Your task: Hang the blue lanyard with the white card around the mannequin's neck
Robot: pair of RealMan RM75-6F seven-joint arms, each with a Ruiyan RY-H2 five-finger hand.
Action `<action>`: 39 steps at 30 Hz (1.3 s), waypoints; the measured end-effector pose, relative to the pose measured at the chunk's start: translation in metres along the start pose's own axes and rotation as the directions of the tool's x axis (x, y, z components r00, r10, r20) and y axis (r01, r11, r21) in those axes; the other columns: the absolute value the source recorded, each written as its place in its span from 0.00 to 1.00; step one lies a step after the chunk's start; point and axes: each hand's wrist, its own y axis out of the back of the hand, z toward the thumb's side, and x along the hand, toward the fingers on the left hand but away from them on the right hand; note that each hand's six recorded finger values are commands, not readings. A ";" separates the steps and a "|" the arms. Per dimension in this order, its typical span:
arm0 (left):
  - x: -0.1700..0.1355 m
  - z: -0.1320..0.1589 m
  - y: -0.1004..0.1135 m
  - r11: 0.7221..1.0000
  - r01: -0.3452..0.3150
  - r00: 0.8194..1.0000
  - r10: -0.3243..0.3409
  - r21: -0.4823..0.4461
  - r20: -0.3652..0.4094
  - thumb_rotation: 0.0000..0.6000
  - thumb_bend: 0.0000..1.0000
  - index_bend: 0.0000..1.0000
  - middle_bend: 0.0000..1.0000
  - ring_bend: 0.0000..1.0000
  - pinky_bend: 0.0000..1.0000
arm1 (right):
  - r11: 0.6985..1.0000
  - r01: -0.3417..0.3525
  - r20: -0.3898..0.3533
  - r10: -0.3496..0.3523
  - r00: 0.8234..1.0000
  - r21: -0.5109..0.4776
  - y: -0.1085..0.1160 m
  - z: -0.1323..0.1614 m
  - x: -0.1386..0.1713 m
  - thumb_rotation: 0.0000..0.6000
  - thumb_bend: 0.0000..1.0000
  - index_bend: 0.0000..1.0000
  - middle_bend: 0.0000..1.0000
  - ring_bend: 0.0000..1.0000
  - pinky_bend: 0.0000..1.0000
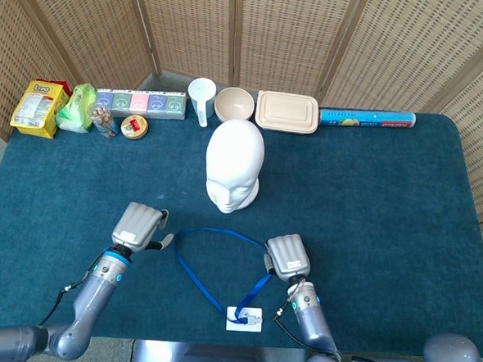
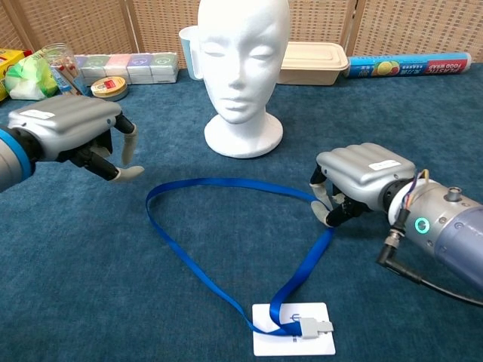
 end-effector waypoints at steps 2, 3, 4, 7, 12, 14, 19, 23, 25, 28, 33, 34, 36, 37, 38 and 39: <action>0.003 0.004 -0.003 1.000 0.002 1.000 -0.002 0.005 0.001 0.72 0.34 0.56 1.00 1.00 1.00 | 1.000 -0.001 0.002 0.001 1.000 -0.001 0.000 -0.001 0.000 0.81 0.58 0.65 1.00 1.00 1.00; 0.004 0.006 -0.005 1.000 0.004 1.000 -0.004 0.009 0.001 0.72 0.34 0.56 1.00 1.00 1.00 | 1.000 -0.002 0.003 0.002 1.000 -0.003 0.000 -0.001 -0.001 0.81 0.58 0.65 1.00 1.00 1.00; 0.005 0.008 -0.006 1.000 0.005 1.000 -0.005 0.010 0.002 0.73 0.34 0.56 1.00 1.00 1.00 | 1.000 -0.002 0.004 0.002 1.000 -0.004 0.000 -0.002 -0.001 0.81 0.58 0.65 1.00 1.00 1.00; 0.008 0.012 -0.011 1.000 0.011 1.000 -0.011 0.016 -0.001 0.78 0.34 0.56 1.00 1.00 1.00 | 1.000 -0.007 0.004 0.007 1.000 -0.008 0.000 -0.002 -0.001 0.81 0.58 0.65 1.00 1.00 1.00; 0.012 0.016 -0.019 1.000 0.030 0.999 -0.030 0.005 -0.013 0.81 0.34 0.56 1.00 1.00 1.00 | 1.000 -0.014 0.007 0.015 1.000 -0.010 -0.003 -0.005 -0.002 0.81 0.58 0.65 1.00 1.00 1.00; 0.013 0.018 -0.022 0.999 0.036 0.999 -0.036 0.001 -0.015 0.81 0.34 0.56 1.00 1.00 1.00 | 1.000 -0.018 0.009 0.018 1.000 -0.011 -0.004 -0.005 -0.002 0.82 0.58 0.66 1.00 1.00 1.00; 0.017 0.023 -0.028 0.999 0.052 0.998 -0.053 -0.006 -0.018 0.81 0.34 0.56 1.00 1.00 1.00 | 1.000 -0.022 0.011 0.022 1.000 -0.013 -0.005 -0.007 -0.003 0.82 0.58 0.66 1.00 1.00 1.00; 0.020 0.025 -0.030 0.998 0.059 0.998 -0.060 -0.006 -0.023 0.81 0.34 0.56 1.00 1.00 1.00 | 1.000 -0.022 0.015 0.022 1.000 -0.013 -0.005 -0.009 -0.003 0.81 0.58 0.66 1.00 1.00 1.00; 0.021 0.025 -0.030 0.998 0.061 0.998 -0.061 -0.009 -0.026 0.81 0.34 0.56 1.00 1.00 1.00 | 1.000 -0.023 0.016 0.023 1.000 -0.014 -0.005 -0.009 -0.003 0.82 0.58 0.66 1.00 1.00 1.00; 0.023 0.025 -0.031 0.998 0.068 0.997 -0.068 -0.012 -0.030 0.82 0.34 0.56 1.00 1.00 1.00 | 0.999 -0.026 0.014 0.027 1.000 -0.019 -0.005 -0.009 -0.003 0.81 0.58 0.66 1.00 1.00 1.00; 0.026 0.027 -0.033 0.997 0.072 0.997 -0.072 -0.013 -0.036 0.81 0.33 0.56 1.00 1.00 1.00 | 0.999 -0.031 0.015 0.031 0.999 -0.021 -0.006 -0.011 -0.003 0.82 0.58 0.66 1.00 1.00 1.00; 0.027 0.027 -0.033 0.997 0.073 0.997 -0.073 -0.015 -0.036 0.82 0.33 0.56 1.00 1.00 1.00 | 0.999 -0.032 0.015 0.032 0.999 -0.022 -0.006 -0.011 -0.003 0.82 0.58 0.66 1.00 1.00 1.00; 0.027 0.028 -0.034 0.997 0.075 0.996 -0.075 -0.020 -0.039 0.81 0.33 0.56 1.00 1.00 1.00 | 0.999 -0.035 0.015 0.036 0.999 -0.026 -0.007 -0.011 -0.003 0.82 0.58 0.66 1.00 1.00 1.00; 0.028 0.028 -0.034 0.997 0.076 0.996 -0.077 -0.022 -0.040 0.81 0.33 0.56 1.00 1.00 1.00 | 0.999 -0.037 0.015 0.037 0.999 -0.026 -0.007 -0.012 -0.003 0.82 0.58 0.66 1.00 1.00 1.00; 0.028 0.028 -0.034 0.997 0.079 0.996 -0.080 -0.024 -0.041 0.81 0.33 0.56 1.00 1.00 1.00 | 0.999 -0.038 0.015 0.039 0.999 -0.028 -0.007 -0.012 -0.003 0.82 0.58 0.66 1.00 1.00 1.00; 0.028 0.028 -0.035 0.996 0.083 0.996 -0.084 -0.027 -0.043 0.81 0.33 0.56 1.00 1.00 1.00 | 0.999 -0.040 0.015 0.040 0.999 -0.030 -0.007 -0.012 -0.003 0.82 0.58 0.66 1.00 1.00 1.00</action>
